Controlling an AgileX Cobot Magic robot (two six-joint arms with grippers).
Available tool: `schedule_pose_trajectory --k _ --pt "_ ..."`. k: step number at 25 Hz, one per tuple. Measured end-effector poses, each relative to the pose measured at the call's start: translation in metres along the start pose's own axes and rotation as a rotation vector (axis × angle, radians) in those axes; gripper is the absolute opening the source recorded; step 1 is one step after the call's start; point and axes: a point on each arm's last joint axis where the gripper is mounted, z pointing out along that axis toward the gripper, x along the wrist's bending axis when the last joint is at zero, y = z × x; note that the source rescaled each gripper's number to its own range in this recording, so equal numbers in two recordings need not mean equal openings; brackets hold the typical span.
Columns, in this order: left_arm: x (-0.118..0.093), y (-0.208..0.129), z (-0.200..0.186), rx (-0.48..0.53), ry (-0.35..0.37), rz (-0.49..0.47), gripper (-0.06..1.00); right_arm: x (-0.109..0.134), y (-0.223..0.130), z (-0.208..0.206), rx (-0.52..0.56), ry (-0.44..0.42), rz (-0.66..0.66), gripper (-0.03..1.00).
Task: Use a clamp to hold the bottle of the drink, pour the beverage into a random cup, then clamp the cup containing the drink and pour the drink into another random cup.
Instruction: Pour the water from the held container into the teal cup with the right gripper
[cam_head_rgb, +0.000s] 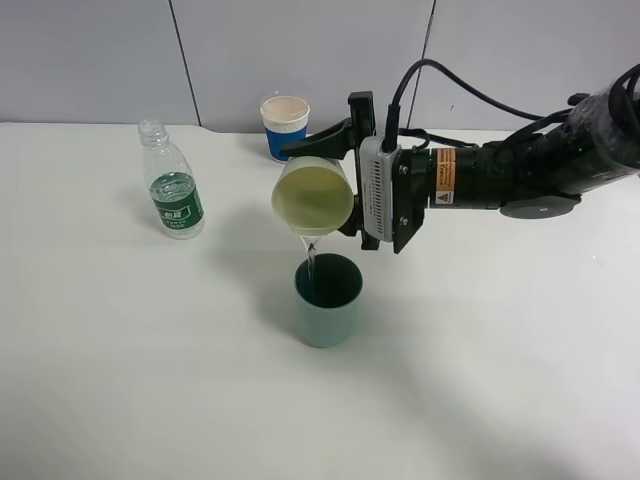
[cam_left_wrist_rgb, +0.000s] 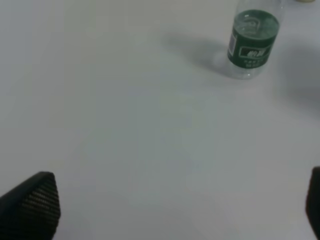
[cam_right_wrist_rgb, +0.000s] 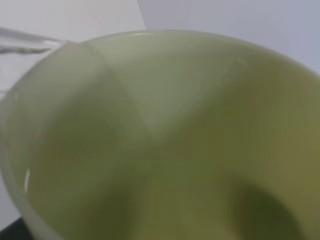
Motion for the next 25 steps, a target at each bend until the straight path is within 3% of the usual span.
schedule_pose_trajectory --k 9,25 --pt "0.0000 0.0000 0.0000 0.000 0.000 0.000 1.00 -0.0002 0.0002 0.0000 -0.002 -0.002 -0.024 0.00" --pt "0.0000 0.0000 0.0000 0.000 0.000 0.000 1.00 -0.0001 -0.0005 0.0000 0.005 0.000 -0.226 0.00"
